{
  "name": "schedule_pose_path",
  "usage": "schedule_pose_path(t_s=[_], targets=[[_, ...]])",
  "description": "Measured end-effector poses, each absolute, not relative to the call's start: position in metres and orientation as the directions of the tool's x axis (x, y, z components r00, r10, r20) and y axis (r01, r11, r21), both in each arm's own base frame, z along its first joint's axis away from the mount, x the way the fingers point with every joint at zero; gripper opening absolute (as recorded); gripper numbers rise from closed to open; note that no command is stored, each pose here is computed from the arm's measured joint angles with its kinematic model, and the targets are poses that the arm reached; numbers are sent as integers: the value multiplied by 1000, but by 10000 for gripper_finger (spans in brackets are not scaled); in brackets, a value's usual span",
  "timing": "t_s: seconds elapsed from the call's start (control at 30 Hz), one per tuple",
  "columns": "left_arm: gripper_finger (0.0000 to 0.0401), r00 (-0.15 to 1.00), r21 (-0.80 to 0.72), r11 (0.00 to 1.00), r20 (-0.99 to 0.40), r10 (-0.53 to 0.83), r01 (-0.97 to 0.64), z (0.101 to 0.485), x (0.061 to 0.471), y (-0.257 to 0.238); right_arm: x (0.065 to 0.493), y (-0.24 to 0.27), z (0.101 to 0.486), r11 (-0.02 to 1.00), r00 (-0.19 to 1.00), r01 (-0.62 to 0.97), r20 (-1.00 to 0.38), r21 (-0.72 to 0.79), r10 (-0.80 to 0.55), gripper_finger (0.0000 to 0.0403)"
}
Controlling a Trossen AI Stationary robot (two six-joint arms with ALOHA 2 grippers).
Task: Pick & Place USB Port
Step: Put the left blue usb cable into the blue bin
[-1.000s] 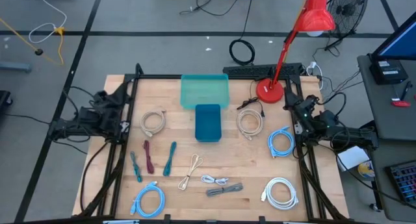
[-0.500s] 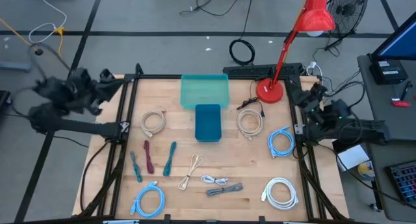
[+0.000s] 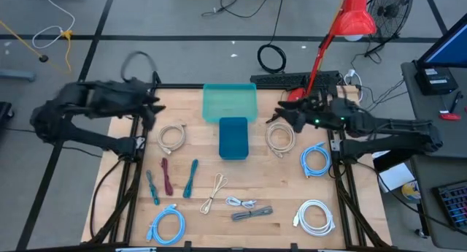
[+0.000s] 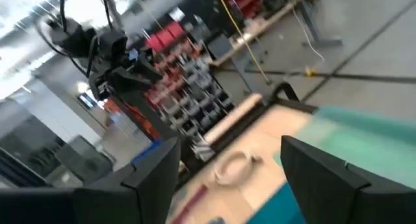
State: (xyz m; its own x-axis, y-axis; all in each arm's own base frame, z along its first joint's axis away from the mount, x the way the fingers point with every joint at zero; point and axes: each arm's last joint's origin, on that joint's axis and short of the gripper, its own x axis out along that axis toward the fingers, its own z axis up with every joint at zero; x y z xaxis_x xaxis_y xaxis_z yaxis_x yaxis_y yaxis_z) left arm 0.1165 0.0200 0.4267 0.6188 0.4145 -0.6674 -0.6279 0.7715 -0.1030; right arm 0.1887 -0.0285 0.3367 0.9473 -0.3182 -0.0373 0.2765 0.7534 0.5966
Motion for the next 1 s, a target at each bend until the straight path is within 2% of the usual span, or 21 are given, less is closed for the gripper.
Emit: schedule_pose_path(t_s=[0.13,0.23,0.43,0.63,0.77,0.9,1.0], targets=[[213,460,-87,738,-828,320,-669,393,132,23,200,-29,320,727,942,330,-164,602,-292,254],[214,391,-128,739,-900,193,-661,365,143,22,205,-29,312,717,941,339,-224,610,-254,254],[214,245,-221,683,-967,-64,-696,309,148,11,211,-28,307,714,948,314,-250,626,-198,254],[214,88,-213,631,-971,-223,-746,266,138,-15,211,-27,307,740,950,303,-249,600,-187,254],[214,34,-177,586,-969,-246,-791,251,134,-35,211,-27,307,751,950,302,-249,588,-187,254],[214,45,-181,505,-962,-270,-844,240,133,-55,211,-27,307,758,950,303,-249,578,-190,254],[214,55,-215,495,-947,-318,-842,232,131,-73,211,-27,307,761,949,304,-249,574,-192,254]])
